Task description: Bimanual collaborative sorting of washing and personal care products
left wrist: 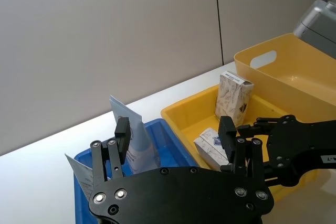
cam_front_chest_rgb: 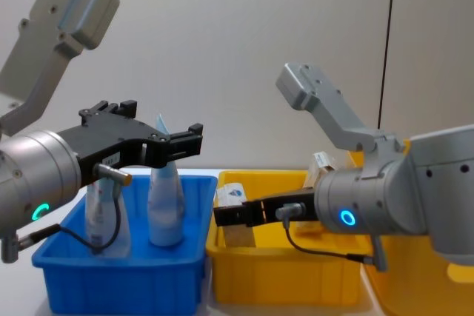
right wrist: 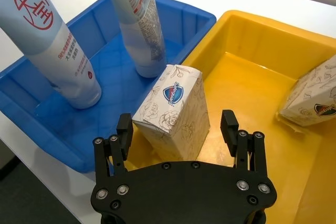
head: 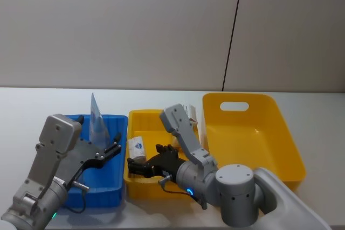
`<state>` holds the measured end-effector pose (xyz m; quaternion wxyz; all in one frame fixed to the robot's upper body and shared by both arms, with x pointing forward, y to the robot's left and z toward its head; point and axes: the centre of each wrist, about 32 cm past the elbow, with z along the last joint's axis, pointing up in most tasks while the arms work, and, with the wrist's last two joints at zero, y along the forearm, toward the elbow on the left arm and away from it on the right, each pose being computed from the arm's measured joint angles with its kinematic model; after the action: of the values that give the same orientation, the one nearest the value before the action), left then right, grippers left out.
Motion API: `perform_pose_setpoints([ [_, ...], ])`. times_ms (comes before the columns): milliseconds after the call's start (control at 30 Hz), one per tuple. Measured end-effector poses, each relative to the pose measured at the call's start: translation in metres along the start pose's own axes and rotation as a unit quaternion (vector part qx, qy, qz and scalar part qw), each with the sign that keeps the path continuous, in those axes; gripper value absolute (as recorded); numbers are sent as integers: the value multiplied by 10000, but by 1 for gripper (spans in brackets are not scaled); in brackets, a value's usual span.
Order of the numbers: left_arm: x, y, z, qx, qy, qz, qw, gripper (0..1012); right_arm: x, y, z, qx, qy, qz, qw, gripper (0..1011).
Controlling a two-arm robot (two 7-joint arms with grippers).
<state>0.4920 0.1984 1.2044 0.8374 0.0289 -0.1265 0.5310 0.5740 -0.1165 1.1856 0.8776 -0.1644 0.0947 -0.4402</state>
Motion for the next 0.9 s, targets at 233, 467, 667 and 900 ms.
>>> perform_pose_setpoints([
  [233, 0, 0, 0, 0, 0, 0, 10000, 1002, -10, 18, -9, 91, 33, 3, 10000, 1002],
  [467, 0, 0, 0, 0, 0, 0, 10000, 1001, -22, 33, -23, 216, 56, 29, 9997, 1002],
  [667, 0, 0, 0, 0, 0, 0, 10000, 1001, -24, 31, -35, 257, 74, 35, 9996, 1002],
  [900, 0, 0, 0, 0, 0, 0, 10000, 1001, -27, 24, -50, 274, 130, 46, 9995, 1002],
])
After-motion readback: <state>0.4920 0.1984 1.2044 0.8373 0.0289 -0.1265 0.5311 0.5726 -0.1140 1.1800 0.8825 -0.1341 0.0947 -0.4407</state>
